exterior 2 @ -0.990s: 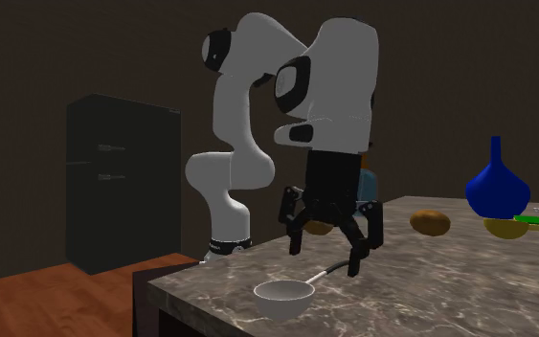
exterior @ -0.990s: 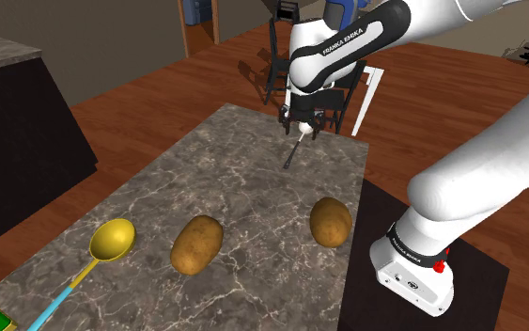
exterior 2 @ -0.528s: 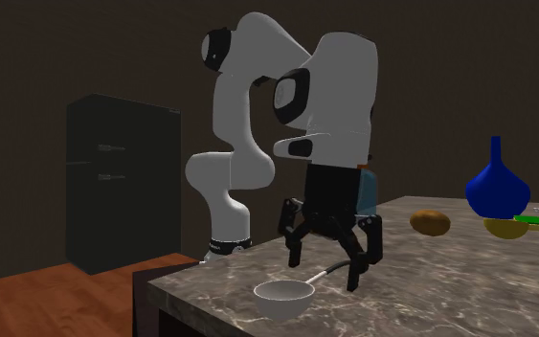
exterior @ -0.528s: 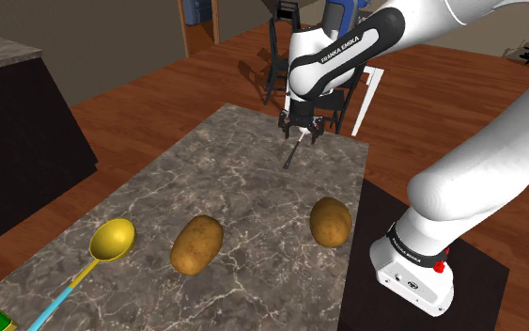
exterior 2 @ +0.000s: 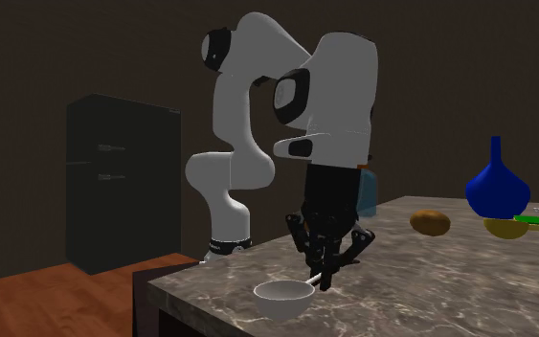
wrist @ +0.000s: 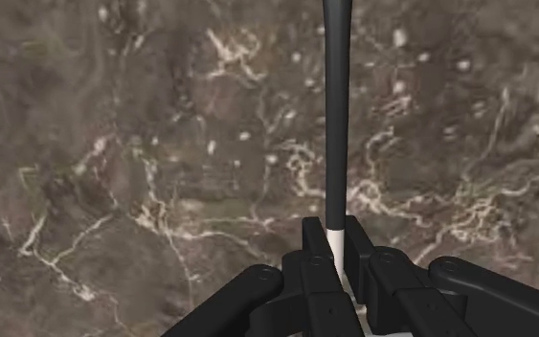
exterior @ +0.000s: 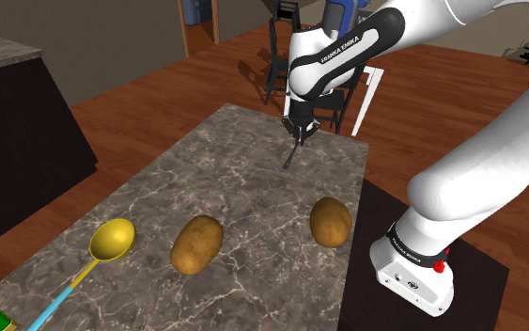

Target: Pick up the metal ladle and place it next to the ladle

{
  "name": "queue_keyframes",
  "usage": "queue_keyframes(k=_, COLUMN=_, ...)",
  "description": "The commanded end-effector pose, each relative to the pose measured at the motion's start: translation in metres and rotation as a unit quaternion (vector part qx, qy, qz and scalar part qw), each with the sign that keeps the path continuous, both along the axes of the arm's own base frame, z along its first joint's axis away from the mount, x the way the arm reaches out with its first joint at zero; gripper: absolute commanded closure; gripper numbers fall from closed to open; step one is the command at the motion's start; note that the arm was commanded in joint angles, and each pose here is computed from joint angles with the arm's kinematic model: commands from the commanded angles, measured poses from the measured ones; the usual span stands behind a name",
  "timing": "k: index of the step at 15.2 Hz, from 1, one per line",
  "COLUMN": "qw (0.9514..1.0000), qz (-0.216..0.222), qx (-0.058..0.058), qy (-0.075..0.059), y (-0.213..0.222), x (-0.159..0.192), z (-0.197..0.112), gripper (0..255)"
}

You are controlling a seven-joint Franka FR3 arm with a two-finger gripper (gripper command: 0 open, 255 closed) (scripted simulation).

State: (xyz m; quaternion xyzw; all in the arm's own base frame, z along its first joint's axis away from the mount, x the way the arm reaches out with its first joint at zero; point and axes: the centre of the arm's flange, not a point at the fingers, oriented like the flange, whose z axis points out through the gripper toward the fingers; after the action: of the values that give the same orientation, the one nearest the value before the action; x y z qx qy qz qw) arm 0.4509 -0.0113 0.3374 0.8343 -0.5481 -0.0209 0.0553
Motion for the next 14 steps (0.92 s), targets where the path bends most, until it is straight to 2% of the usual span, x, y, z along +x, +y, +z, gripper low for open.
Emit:
queue_keyframes(k=1, qw=1.0, qz=0.0, qx=0.0, qy=0.0, y=0.0, x=0.0, z=0.0, gripper=255)
queue_keyframes(k=5, qw=1.0, qz=0.0, qx=0.0, qy=0.0, y=0.0, x=0.0, z=0.0, gripper=255)
queue_keyframes(k=14, qw=1.0, qz=0.0, qx=0.0, qy=0.0, y=0.0, x=0.0, z=0.047, gripper=255)
